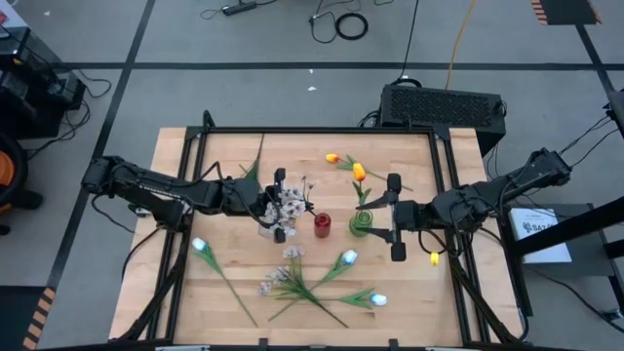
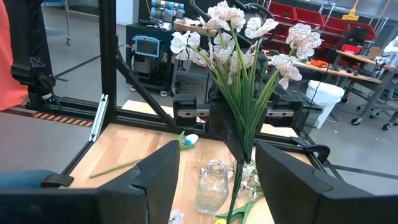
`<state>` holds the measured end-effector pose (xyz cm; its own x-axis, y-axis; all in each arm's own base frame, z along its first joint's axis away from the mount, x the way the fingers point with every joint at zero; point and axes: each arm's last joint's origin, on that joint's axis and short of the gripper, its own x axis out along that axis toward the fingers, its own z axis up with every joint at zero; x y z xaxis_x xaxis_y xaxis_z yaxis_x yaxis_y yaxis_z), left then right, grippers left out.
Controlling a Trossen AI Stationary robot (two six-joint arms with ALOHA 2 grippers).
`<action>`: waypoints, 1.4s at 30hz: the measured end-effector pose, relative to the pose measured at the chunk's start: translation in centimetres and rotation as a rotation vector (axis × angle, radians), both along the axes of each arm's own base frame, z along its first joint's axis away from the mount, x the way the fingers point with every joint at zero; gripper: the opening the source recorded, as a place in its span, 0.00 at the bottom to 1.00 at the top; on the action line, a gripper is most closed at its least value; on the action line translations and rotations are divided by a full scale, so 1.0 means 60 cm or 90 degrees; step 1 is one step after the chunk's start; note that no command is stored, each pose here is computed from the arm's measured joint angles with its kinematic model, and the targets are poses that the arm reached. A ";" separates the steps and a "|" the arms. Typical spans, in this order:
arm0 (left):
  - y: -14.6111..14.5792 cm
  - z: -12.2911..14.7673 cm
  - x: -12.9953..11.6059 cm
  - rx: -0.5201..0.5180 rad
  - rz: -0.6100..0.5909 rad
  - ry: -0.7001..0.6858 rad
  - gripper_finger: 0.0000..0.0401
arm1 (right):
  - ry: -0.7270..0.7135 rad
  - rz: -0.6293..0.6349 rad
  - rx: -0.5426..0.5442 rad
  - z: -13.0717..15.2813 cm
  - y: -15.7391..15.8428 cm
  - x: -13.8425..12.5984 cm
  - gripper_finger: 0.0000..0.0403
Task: Sort flowers into vase by color
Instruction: Put the top right white flowers into the red vase
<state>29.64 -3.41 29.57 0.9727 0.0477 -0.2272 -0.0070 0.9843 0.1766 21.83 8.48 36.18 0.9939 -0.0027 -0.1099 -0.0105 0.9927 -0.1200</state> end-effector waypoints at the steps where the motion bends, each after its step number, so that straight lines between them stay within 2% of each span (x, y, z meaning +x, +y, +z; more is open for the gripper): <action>1: 0.000 -0.002 0.002 0.002 0.000 0.002 0.07 | 0.000 0.000 0.000 0.000 0.000 0.000 0.50; 30: -0.002 -0.029 0.020 0.035 -0.006 0.037 0.07 | 0.099 0.039 -0.009 -0.068 0.056 0.051 0.50; 35: -0.002 -0.032 0.021 0.029 -0.005 0.044 0.07 | 0.133 0.039 0.034 -0.094 0.077 0.066 0.50; 42: -0.002 -0.032 0.021 0.019 -0.003 0.043 0.07 | 0.186 0.030 0.139 -0.170 0.133 0.107 0.49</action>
